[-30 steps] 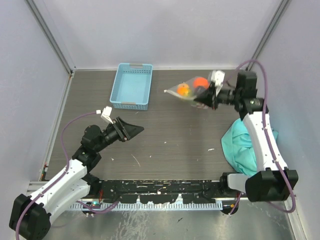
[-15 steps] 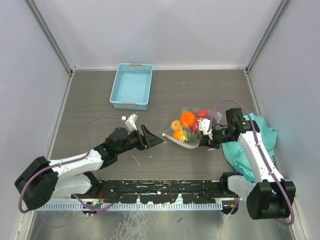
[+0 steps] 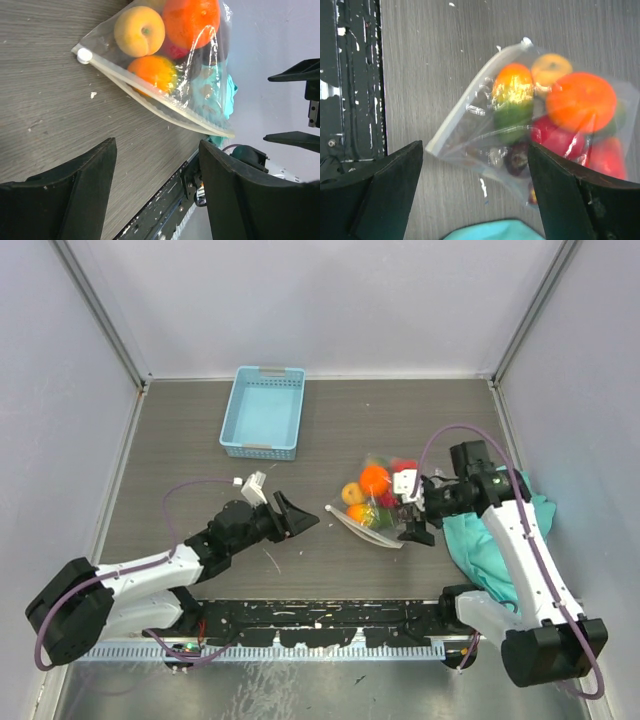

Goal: Open the zip-top bag and remove the fake food
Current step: Open the zipper of the food storage bag at the center of the board.

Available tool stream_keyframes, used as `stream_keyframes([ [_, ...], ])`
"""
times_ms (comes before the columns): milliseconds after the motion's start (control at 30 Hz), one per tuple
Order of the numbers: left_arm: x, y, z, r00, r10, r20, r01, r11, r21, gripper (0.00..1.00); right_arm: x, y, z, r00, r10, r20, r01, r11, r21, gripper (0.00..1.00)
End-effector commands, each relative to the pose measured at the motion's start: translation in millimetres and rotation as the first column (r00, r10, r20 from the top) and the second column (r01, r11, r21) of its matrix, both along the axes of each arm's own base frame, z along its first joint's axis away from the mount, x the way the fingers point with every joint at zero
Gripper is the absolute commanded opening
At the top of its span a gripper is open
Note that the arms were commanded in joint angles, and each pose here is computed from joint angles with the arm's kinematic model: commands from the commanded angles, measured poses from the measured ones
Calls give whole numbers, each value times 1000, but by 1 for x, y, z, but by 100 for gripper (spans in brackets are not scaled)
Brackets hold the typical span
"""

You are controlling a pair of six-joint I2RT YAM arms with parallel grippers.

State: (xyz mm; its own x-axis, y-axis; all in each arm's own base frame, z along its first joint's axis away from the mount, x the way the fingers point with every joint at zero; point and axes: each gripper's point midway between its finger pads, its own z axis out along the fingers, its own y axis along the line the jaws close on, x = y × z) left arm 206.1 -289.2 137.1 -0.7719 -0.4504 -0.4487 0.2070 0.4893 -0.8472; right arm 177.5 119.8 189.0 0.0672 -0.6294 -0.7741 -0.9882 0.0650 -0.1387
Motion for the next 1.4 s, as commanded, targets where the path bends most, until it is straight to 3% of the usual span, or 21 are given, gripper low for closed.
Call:
stream_keyframes([
  [0,0,6,11,999,46,17,-44,996,-77,68,25,35,1,988,-153,22,154,988,-25,89],
  [200,-11,16,7,997,53,-49,-56,997,-62,67,56,75,-16,958,-234,163,259,953,-154,87],
  [467,-21,38,9,988,133,-78,-139,987,-85,65,48,105,-60,944,-191,269,255,940,-228,87],
  [567,-23,43,11,986,148,-74,-155,984,-86,65,54,101,-73,910,-204,361,318,902,-292,85],
  [767,-26,45,7,984,162,-72,-168,983,-76,64,71,91,-75,834,-231,501,428,843,-325,63],
  [867,-25,45,5,984,168,-64,-173,982,-70,64,76,86,-79,811,-234,537,465,815,-346,46],
  [1067,-23,35,13,989,147,-18,-148,982,-121,55,73,91,-74,821,-264,506,455,838,-301,10],
  [1133,-25,24,16,993,117,11,-114,984,-138,54,69,96,-73,852,-286,439,429,862,-270,3],
  [1367,-25,-19,47,991,87,106,-63,974,-216,51,51,118,-52,938,-325,123,337,936,-101,1],
])
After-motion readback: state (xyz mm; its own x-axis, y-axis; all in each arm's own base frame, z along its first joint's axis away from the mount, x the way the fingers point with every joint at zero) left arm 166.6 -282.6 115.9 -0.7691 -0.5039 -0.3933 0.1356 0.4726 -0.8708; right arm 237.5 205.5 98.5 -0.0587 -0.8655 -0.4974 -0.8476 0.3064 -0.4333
